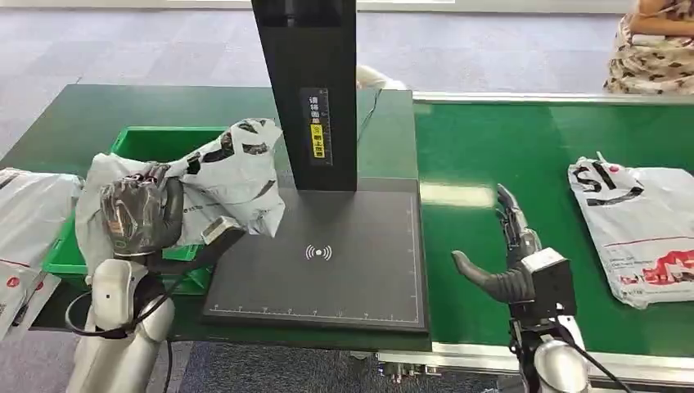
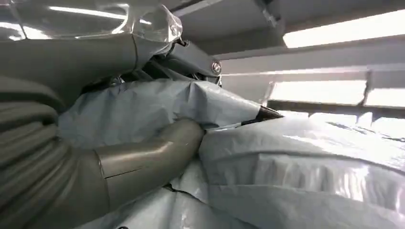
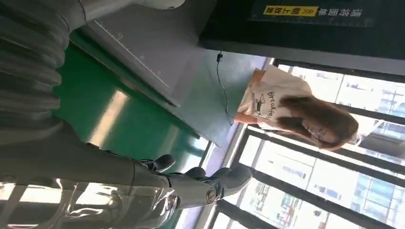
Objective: Moved the parcel from conveyor to table for the left to box.
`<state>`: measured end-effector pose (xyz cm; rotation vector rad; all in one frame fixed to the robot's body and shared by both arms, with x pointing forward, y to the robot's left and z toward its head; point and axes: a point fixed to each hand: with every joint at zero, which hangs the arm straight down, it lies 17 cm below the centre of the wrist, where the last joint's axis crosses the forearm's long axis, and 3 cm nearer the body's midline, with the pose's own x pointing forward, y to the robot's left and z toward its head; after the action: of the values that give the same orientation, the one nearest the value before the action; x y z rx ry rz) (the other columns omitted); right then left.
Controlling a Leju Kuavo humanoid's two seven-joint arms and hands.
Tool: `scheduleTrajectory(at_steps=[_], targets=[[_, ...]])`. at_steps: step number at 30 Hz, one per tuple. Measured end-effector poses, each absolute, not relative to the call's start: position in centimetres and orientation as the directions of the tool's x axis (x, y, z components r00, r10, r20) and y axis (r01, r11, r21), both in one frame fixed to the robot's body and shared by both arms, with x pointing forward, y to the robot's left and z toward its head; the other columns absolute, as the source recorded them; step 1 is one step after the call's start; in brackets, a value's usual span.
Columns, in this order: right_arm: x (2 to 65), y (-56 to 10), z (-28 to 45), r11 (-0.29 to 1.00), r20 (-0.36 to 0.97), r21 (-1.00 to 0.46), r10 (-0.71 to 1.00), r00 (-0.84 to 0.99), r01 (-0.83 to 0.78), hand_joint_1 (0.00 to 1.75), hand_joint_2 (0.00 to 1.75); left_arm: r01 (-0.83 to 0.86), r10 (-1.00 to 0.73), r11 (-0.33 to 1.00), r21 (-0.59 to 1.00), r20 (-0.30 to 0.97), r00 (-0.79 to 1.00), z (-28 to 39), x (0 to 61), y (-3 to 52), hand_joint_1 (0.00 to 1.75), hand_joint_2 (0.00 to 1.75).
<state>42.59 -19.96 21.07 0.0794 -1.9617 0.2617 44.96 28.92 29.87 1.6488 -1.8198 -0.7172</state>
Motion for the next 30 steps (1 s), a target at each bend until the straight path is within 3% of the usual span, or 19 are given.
scheduleTrajectory(at_steps=[7,17,18,19,20,30], targets=[[43.0,-19.1,21.4,0.968,0.913,-0.153,0.062,-0.402,-0.197,0.0,1.75,-0.558,-0.986,0.015,0.83,0.106,0.132,26.9,49.6,34.2,1.75,1.75],[44.1,-19.1,21.8,0.968,0.919,-0.162,0.077,-0.387,-0.191,0.0,1.75,-0.419,-0.933,0.074,0.905,0.212,0.292,23.3,55.4,40.1,1.75,1.75],[44.1,-19.0,21.8,0.968,0.918,-0.167,0.082,-0.387,-0.19,0.0,1.75,-0.403,-0.927,0.081,0.911,0.218,0.306,22.9,55.9,40.5,1.43,1.75],[44.1,-19.0,21.9,0.967,0.917,-0.17,0.085,-0.39,-0.189,0.0,1.75,-0.389,-0.92,0.09,0.917,0.226,0.319,22.4,56.3,41.0,0.17,1.75],[44.0,-19.0,22.1,0.967,0.916,-0.171,0.086,-0.393,-0.188,0.0,1.75,-0.379,-0.915,0.099,0.92,0.234,0.329,22.1,56.7,41.3,0.0,1.75],[44.0,-19.3,23.6,0.966,0.904,-0.202,0.121,-0.41,-0.162,0.0,1.75,-0.376,-0.905,0.219,0.9,0.331,0.266,19.7,57.8,39.5,0.0,1.75]])
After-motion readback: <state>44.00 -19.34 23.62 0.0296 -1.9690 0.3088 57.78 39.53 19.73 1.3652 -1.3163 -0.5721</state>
